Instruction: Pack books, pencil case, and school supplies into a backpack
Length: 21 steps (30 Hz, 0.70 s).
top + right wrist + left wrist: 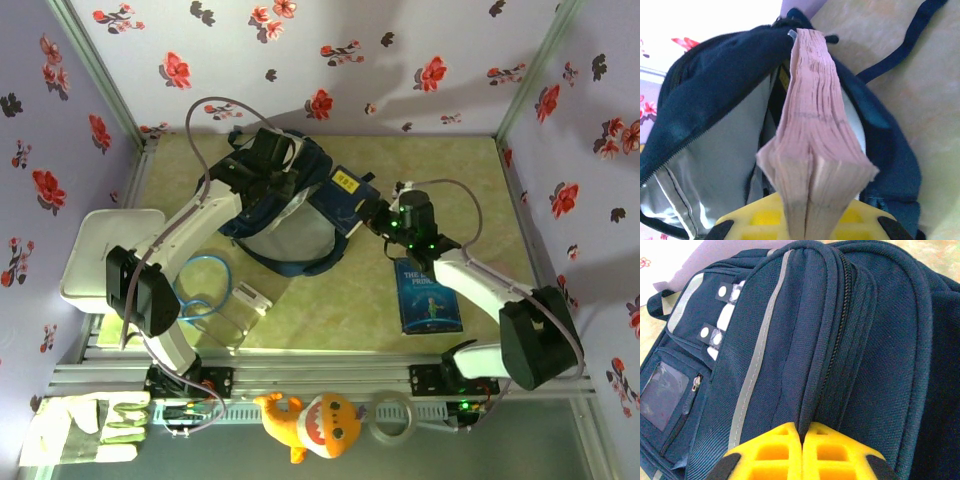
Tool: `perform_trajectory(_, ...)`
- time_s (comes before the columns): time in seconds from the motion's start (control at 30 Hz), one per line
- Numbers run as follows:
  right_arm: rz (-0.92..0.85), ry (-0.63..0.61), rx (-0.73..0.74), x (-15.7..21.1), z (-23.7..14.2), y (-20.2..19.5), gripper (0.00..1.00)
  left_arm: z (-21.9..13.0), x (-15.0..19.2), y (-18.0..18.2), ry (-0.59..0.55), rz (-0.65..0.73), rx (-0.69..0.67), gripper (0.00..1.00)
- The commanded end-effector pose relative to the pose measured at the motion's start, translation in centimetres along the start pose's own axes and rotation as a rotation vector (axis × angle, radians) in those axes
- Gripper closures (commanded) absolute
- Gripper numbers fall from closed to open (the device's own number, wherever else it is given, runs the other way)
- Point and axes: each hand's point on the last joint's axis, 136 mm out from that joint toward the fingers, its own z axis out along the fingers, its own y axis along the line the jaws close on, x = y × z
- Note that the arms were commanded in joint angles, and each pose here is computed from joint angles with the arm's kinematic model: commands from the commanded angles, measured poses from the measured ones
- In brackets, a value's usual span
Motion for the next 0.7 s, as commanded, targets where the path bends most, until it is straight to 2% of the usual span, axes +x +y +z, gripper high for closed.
perform_trajectory(0.0,0.007,0.017,-0.105,1.0,1.3,2.5,0.97,-3.2,-5.4,-0.5,-0.208,-0.068,0.053,1.00)
perform_trajectory(0.27,0.050,0.057,-0.204,2.7,6.2,6.3,0.97,-5.5,-6.3,-1.0,-0.247,-0.093,0.113,1.00)
perform_trajectory(0.53,0.160,0.030,-0.167,2.6,11.3,4.0,0.97,-6.3,-6.2,-0.9,-0.253,-0.117,0.129,1.00)
perform_trajectory(0.67,0.209,0.006,-0.039,2.8,13.4,0.8,0.97,-6.1,-6.1,-1.2,-0.245,-0.128,0.149,1.00)
